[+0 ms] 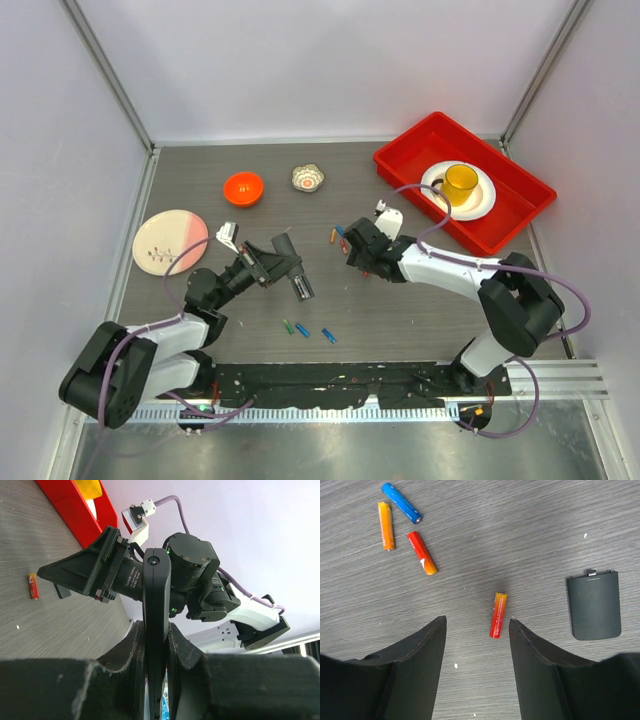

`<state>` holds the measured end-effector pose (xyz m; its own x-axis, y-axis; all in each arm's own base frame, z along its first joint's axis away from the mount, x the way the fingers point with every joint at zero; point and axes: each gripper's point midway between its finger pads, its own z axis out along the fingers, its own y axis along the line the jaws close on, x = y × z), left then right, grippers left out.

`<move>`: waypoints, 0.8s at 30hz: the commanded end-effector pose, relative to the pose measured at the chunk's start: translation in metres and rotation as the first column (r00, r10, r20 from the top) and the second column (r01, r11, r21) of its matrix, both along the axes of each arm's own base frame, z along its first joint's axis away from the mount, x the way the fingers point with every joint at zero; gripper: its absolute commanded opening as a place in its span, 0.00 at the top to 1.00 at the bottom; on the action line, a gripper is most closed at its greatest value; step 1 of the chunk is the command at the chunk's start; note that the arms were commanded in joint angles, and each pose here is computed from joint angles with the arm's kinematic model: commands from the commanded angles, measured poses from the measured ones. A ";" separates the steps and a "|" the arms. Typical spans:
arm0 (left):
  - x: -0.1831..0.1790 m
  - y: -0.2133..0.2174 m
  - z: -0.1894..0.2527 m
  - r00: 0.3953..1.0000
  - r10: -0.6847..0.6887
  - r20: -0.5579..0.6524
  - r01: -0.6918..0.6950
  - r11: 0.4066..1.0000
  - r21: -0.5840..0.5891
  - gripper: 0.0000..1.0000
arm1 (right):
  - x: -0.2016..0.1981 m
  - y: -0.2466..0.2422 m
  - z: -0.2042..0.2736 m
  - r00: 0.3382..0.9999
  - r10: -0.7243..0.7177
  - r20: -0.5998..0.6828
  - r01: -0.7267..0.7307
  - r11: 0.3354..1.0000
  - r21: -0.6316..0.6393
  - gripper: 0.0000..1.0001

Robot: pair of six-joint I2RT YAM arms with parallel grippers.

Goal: Load the batteries into the remote control
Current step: Pick up the battery from the center of the board.

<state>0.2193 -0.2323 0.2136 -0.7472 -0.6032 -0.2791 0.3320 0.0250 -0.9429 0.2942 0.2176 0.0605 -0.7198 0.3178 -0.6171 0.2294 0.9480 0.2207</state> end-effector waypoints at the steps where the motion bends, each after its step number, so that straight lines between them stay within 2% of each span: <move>1: 0.001 -0.001 0.003 0.999 0.006 0.032 -0.006 1.000 -0.003 1.00 | -0.001 -0.004 -0.012 0.999 -0.034 -0.019 0.033 0.999 -0.020 0.43; 11: -0.001 -0.001 0.001 0.999 0.001 0.032 -0.001 1.000 -0.002 1.00 | -0.006 -0.002 -0.032 0.998 -0.014 -0.062 0.012 0.999 -0.031 0.55; 24: 0.000 -0.001 0.002 0.999 0.003 0.038 -0.003 1.000 -0.003 1.00 | -0.011 -0.002 -0.046 0.993 0.014 -0.114 -0.021 0.998 -0.062 0.64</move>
<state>0.2209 -0.2340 0.2066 -0.7551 -0.5984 -0.2680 0.3104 0.0338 -0.9500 0.2813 0.2133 0.0198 -0.7846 0.2716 -0.5574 0.2316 0.9623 0.1428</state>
